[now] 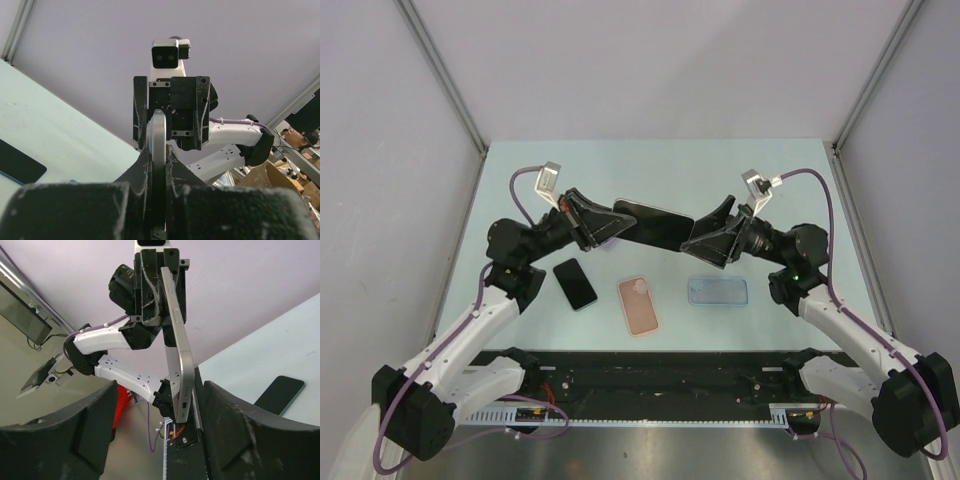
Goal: Put the phone into the phone case
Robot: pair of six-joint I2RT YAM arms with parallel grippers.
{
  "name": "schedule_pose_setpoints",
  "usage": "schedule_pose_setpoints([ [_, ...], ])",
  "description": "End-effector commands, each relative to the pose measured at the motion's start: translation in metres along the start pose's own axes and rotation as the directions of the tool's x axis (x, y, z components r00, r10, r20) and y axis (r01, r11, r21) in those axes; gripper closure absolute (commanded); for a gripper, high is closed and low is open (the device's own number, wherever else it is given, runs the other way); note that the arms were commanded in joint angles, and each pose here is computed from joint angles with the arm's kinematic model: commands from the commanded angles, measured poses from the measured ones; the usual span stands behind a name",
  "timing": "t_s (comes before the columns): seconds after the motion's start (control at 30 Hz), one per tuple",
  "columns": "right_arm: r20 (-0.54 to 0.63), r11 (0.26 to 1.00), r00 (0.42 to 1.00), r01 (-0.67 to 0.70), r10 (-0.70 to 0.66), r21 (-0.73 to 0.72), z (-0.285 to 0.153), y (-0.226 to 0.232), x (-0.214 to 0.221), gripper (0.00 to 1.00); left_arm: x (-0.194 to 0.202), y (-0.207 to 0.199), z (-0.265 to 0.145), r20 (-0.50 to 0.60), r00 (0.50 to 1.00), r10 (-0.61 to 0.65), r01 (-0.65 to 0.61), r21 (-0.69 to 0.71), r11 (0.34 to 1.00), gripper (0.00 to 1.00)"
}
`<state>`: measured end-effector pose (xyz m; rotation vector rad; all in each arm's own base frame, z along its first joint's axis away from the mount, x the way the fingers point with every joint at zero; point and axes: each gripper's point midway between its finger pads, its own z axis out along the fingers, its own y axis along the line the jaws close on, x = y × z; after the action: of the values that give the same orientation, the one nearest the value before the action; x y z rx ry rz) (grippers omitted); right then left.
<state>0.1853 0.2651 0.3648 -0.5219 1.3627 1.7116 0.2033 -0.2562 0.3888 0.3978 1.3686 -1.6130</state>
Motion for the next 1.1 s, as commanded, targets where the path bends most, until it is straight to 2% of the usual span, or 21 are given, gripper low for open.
schedule_pose_setpoints([
  [0.0, 0.028, 0.999, 0.999, 0.02, -0.019, -0.045, 0.006, 0.016, -0.003, 0.34, -0.01, -0.019, 0.002, 0.035, 0.999, 0.021, -0.024, 0.078, 0.997, 1.0],
  [0.17, 0.022, 0.999, 1.0, -0.01, 0.011, -0.051, 0.014, 0.013, 0.003, 0.45, -0.005, -0.018, 0.003, 0.031, 0.999, 0.008, -0.011, 0.085, 0.996, 1.0],
  [0.27, 0.035, 0.999, 0.999, -0.03, 0.031, -0.044, 0.015, 0.012, 0.002, 0.57, -0.003, -0.017, 0.003, 0.031, 0.999, 0.012, -0.014, 0.083, 0.996, 1.0],
  [0.37, 0.048, 0.999, 0.998, -0.036, 0.037, -0.036, 0.016, 0.012, 0.0, 0.71, -0.003, -0.018, 0.003, 0.027, 0.999, 0.017, -0.019, 0.086, 0.996, 1.0],
  [0.4, 0.049, 0.999, 0.998, -0.041, 0.043, -0.026, 0.016, 0.01, 0.0, 0.8, -0.002, -0.018, 0.003, 0.022, 1.0, 0.016, -0.018, 0.089, 0.996, 1.0],
  [0.47, 0.053, 0.999, 0.998, -0.044, 0.045, -0.017, 0.016, 0.008, 0.0, 0.88, -0.001, -0.02, 0.002, 0.015, 1.0, 0.018, -0.019, 0.097, 0.995, 1.0],
  [0.5, 0.052, 0.999, 0.997, -0.049, 0.049, -0.014, 0.017, 0.006, 0.001, 0.97, 0.0, -0.02, 0.002, 0.011, 1.0, 0.017, -0.018, 0.098, 0.995, 0.99],
  [0.53, 0.052, 0.999, 0.997, -0.049, 0.05, -0.014, 0.017, 0.006, 0.001, 1.0, 0.0, -0.02, 0.002, 0.012, 1.0, 0.02, -0.021, 0.098, 0.995, 0.99],
  [0.67, 0.051, 0.999, 0.997, -0.053, 0.053, -0.001, 0.016, 0.004, 0.002, 1.0, 0.003, -0.02, 0.0, 0.007, 0.999, 0.041, -0.041, 0.101, 0.994, 0.97],
  [0.77, 0.061, 0.997, 0.997, -0.057, 0.053, 0.059, 0.015, -0.006, 0.001, 1.0, 0.003, -0.019, 0.001, 0.0, 0.998, 0.059, -0.059, 0.105, 0.993, 0.81],
  [0.8, 0.064, 0.996, 0.997, -0.052, 0.047, 0.074, 0.014, -0.009, 0.0, 1.0, 0.004, -0.018, 0.002, -0.008, 0.998, 0.059, -0.057, 0.106, 0.993, 0.63],
  [0.87, 0.074, 0.991, 0.996, -0.064, 0.056, 0.114, 0.011, -0.016, -0.002, 1.0, 0.005, -0.016, 0.003, -0.012, 0.998, 0.06, -0.059, 0.105, 0.993, 0.44],
  [1.07, 0.102, 0.973, 0.993, -0.087, 0.067, 0.215, -0.01, -0.038, -0.015, 1.0, 0.012, 0.008, 0.005, -0.014, 1.0, 0.024, -0.023, 0.034, 0.999, 0.29],
])
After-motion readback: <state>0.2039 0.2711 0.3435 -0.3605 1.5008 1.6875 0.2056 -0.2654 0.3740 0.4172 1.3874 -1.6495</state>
